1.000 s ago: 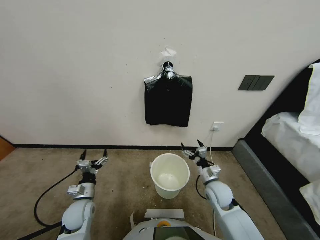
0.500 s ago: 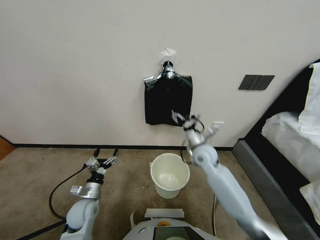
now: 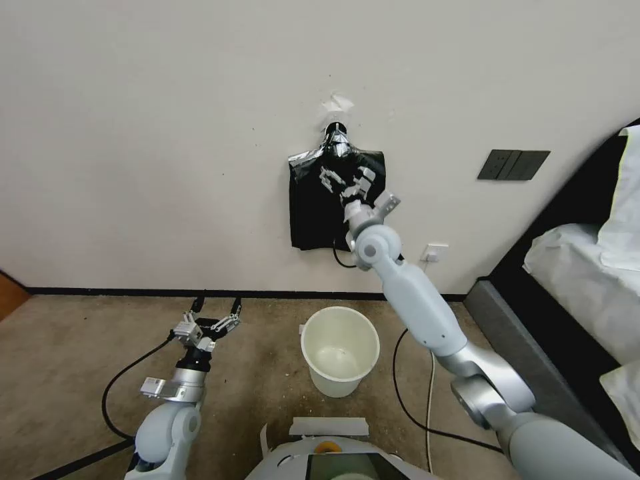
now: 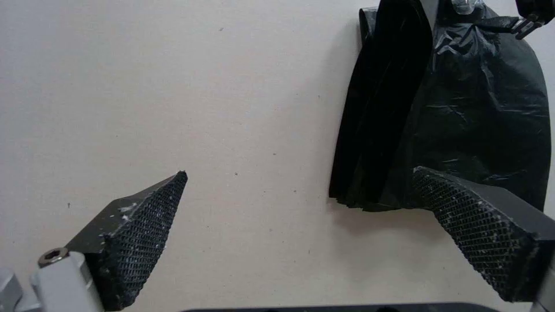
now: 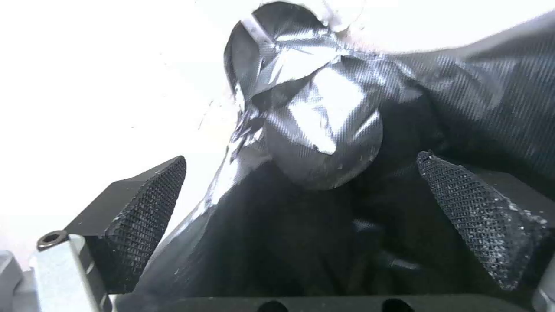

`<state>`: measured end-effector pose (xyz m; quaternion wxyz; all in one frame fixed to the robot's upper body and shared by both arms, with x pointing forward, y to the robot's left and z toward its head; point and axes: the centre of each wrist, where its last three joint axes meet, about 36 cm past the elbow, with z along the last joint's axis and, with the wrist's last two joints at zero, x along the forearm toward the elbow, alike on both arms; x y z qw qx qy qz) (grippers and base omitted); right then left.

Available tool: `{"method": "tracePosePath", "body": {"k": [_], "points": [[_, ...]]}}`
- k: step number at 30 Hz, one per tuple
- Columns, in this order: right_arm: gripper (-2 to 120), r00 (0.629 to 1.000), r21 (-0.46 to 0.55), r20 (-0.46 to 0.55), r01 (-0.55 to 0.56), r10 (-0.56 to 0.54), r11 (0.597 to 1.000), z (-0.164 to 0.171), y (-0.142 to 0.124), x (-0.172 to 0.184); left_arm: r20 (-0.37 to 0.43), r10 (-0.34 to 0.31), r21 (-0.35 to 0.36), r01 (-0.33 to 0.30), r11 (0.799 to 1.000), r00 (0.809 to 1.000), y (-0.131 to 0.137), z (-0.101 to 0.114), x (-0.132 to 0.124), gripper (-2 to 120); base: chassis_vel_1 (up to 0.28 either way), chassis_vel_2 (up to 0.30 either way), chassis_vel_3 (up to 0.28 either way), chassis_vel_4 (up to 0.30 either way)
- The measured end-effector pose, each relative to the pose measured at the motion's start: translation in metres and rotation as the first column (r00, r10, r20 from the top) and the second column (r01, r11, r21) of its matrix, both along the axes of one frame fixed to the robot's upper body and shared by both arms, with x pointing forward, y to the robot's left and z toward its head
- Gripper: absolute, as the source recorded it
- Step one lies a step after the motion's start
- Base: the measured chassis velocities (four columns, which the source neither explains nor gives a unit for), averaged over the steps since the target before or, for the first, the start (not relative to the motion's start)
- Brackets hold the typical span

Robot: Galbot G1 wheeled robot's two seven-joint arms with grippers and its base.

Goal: Place a trash bag onto the trash bin.

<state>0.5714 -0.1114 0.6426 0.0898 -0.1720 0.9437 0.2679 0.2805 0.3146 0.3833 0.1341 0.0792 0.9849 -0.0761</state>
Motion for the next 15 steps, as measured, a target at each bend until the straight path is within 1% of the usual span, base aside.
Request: {"method": "tracePosePath", "body": {"k": [7, 10, 15], "points": [[98, 1.000, -0.015, 0.009, 0.016, -0.016, 1.000, 0.011, 0.002, 0.007, -0.006, 0.006, -0.003, -0.006, 1.000, 1.000, 0.000, -0.004, 0.000, 100, 0.000, 0.000, 0.000, 0.000], [95, 1.000, -0.027, 0.010, 0.019, -0.019, 0.999, 0.012, 0.003, 0.007, -0.011, 0.010, -0.006, -0.011, 1.000, 1.000, 0.000, -0.006, -0.001, 100, 0.000, 0.000, 0.000, 0.000], [93, 1.000, -0.041, 0.014, 0.026, -0.025, 0.999, 0.014, 0.002, 0.009, -0.014, 0.015, -0.007, -0.015, 1.000, 1.000, 0.000, -0.009, -0.002, 100, 0.000, 0.000, 0.000, 0.000]]}}
